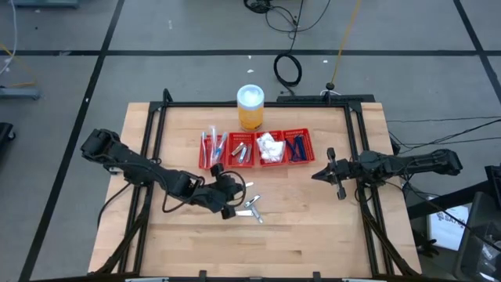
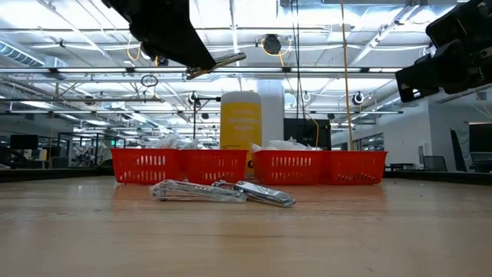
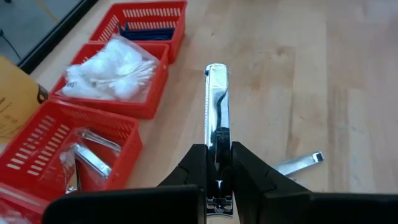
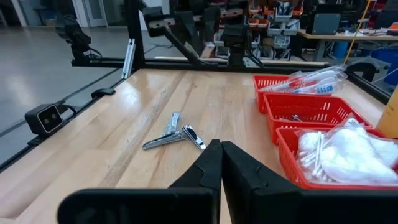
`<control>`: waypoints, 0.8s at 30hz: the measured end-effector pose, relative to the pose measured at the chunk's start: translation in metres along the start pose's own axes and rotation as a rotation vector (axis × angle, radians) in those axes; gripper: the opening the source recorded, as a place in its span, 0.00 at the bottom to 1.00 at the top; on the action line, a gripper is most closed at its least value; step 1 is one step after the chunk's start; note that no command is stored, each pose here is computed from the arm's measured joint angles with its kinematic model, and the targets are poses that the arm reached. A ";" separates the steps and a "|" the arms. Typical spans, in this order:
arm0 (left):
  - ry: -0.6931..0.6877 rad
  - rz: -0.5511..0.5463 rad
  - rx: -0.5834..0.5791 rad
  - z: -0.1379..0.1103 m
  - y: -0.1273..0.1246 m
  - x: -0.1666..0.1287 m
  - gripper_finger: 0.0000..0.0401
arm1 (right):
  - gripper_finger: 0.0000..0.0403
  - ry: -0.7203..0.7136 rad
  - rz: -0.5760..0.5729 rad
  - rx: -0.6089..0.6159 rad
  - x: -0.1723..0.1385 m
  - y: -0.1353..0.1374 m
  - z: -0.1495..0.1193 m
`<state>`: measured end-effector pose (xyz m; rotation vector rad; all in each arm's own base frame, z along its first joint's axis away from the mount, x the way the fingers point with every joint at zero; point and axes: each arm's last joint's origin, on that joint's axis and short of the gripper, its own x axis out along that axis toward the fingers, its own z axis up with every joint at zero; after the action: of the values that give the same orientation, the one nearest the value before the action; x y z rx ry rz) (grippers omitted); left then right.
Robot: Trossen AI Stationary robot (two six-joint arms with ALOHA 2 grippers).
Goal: Pick & Place Travel size toiletries
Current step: Put the silver nail clippers into the middle left red basket
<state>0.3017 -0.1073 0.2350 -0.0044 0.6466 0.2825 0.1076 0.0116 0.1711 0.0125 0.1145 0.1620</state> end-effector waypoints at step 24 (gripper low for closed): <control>0.078 0.067 -0.007 -0.001 0.024 0.012 0.07 | 0.00 -0.053 0.003 -0.010 -0.015 0.001 0.001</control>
<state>0.3043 -0.0815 0.2293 -0.0004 0.7241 0.3508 0.0927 0.0104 0.1739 0.0068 0.0604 0.1653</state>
